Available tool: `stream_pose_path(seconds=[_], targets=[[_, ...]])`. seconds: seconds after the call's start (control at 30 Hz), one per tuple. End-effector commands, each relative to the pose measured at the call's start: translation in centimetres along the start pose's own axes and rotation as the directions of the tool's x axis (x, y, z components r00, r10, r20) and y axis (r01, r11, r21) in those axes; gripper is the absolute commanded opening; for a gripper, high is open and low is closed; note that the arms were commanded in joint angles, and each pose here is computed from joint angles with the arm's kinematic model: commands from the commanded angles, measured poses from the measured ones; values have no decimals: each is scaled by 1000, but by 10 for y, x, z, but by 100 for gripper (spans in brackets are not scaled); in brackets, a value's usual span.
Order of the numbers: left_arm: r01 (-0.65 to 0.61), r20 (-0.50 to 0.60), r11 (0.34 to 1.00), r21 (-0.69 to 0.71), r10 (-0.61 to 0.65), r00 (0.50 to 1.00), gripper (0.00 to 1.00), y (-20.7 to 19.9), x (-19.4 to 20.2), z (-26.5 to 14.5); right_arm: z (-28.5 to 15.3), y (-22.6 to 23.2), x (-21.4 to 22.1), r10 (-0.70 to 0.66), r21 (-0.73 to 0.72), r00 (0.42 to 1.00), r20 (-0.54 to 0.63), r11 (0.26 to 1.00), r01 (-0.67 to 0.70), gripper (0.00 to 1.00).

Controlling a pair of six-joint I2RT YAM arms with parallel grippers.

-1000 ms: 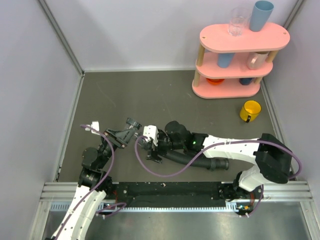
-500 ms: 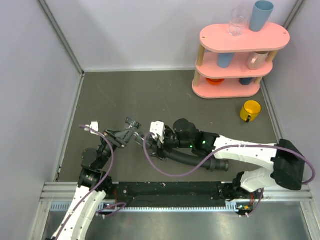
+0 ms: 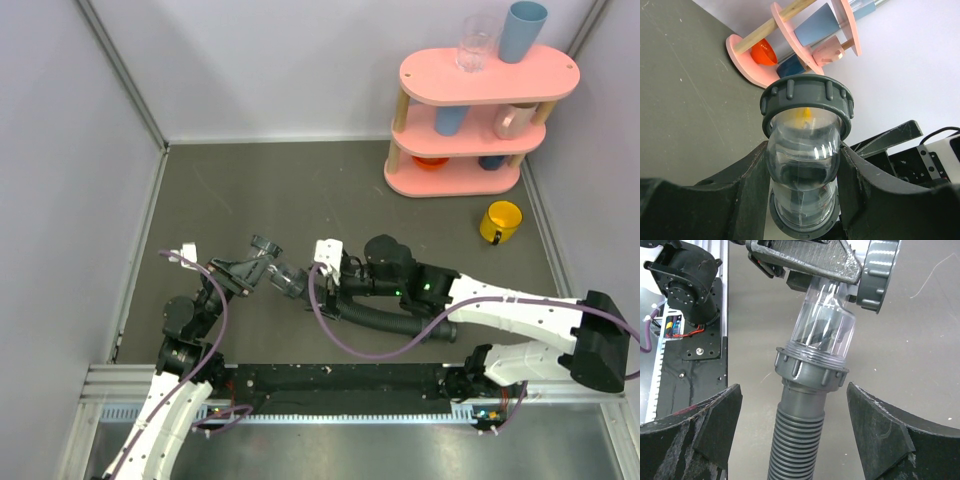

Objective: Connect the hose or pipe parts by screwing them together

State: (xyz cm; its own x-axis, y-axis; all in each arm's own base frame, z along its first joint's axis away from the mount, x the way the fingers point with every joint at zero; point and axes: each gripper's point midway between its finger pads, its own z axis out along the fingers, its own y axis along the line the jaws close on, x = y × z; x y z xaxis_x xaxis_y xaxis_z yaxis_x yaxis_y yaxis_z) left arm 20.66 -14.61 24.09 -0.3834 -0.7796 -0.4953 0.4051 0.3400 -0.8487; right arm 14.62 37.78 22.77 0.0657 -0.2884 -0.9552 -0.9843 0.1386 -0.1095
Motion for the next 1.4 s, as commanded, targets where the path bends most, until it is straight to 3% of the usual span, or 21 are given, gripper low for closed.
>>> stream_pose_path(seconds=[0.0, 0.93, 1.13, 1.37], targets=[[-23, 59, 995, 94, 17, 998, 0, -27, -15, -1, 2, 8, -17, 17, -40, 998, 65, 999, -14, 84], [-12, 57, 994, 107, 6, 998, 0, -29, -14, 0, 64, 12, 11, 65, -102, 998, -12, 993, -66, 84], [-7, 63, 995, 99, 0, 998, 0, -25, -14, 0, 68, -13, 21, 85, 48, 996, -11, 995, -84, 89], [33, 101, 998, 59, -39, 994, 0, -12, -18, 4, 37, -56, 10, 43, 316, 998, 56, 947, -58, 91]])
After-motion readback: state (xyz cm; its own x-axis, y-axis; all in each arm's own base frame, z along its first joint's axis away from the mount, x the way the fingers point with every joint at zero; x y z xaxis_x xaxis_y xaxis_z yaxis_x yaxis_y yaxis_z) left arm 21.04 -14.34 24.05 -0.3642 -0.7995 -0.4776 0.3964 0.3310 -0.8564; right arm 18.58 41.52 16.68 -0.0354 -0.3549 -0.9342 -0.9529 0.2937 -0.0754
